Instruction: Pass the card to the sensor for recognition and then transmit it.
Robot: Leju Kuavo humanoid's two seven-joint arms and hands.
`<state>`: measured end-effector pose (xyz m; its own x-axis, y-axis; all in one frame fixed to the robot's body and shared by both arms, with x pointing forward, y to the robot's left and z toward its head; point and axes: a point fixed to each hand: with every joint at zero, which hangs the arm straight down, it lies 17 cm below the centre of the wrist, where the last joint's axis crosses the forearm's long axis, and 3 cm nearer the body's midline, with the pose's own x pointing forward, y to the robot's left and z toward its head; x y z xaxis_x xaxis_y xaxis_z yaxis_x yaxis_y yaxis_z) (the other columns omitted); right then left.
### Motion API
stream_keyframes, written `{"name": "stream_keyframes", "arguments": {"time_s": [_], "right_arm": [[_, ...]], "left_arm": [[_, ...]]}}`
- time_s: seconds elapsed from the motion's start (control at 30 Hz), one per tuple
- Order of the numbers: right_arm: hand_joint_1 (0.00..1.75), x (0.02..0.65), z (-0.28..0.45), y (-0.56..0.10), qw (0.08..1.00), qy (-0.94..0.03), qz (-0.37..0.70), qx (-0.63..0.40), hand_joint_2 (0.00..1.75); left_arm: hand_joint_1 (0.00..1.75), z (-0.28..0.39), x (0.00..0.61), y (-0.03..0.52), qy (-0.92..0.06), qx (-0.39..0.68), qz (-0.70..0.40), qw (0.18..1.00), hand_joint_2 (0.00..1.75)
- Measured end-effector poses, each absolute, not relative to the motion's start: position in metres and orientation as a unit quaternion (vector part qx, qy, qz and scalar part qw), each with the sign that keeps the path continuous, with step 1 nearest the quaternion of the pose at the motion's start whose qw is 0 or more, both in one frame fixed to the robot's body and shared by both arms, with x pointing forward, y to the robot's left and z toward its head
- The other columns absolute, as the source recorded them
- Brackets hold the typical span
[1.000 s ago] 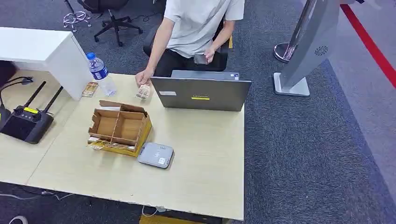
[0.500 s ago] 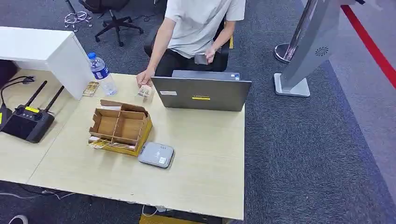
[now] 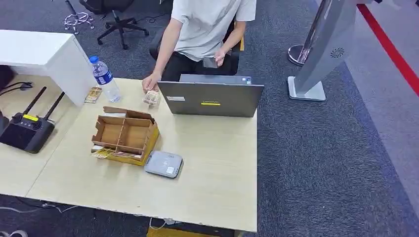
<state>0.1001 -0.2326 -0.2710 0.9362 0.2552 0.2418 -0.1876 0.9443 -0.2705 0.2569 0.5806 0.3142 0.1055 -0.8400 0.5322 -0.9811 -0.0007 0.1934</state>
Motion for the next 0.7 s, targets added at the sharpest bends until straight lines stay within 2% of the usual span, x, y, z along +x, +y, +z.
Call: {"name": "stream_keyframes", "arguments": {"time_s": [0.1,0.17,0.33,0.53,0.57,0.7], "right_arm": [[0.00,0.105,-0.270,-0.233,0.975,-0.141,0.118,-0.123,0.00],[0.00,0.109,-0.270,-0.232,0.975,-0.142,0.119,-0.123,0.00],[0.00,0.107,-0.270,-0.231,0.975,-0.139,0.122,-0.121,0.00],[0.00,0.105,-0.270,-0.230,0.976,-0.134,0.121,-0.119,0.00],[0.00,0.105,-0.271,-0.230,0.976,-0.134,0.121,-0.119,1.75],[0.00,0.104,-0.271,-0.230,0.977,-0.132,0.122,-0.117,1.75]], "left_arm": [[0.00,0.357,0.357,0.473,-0.627,0.746,-0.113,0.193,1.75],[0.00,0.353,0.411,0.444,-0.617,0.732,-0.200,0.209,1.75],[0.00,0.354,0.488,0.394,-0.669,0.649,-0.257,0.254,1.75],[0.00,0.351,0.518,0.349,-0.681,0.615,-0.313,0.245,1.75],[0.00,0.351,0.520,0.344,-0.682,0.612,-0.318,0.243,1.75],[0.00,0.349,0.526,0.335,-0.684,0.605,-0.329,0.242,1.75]]}}
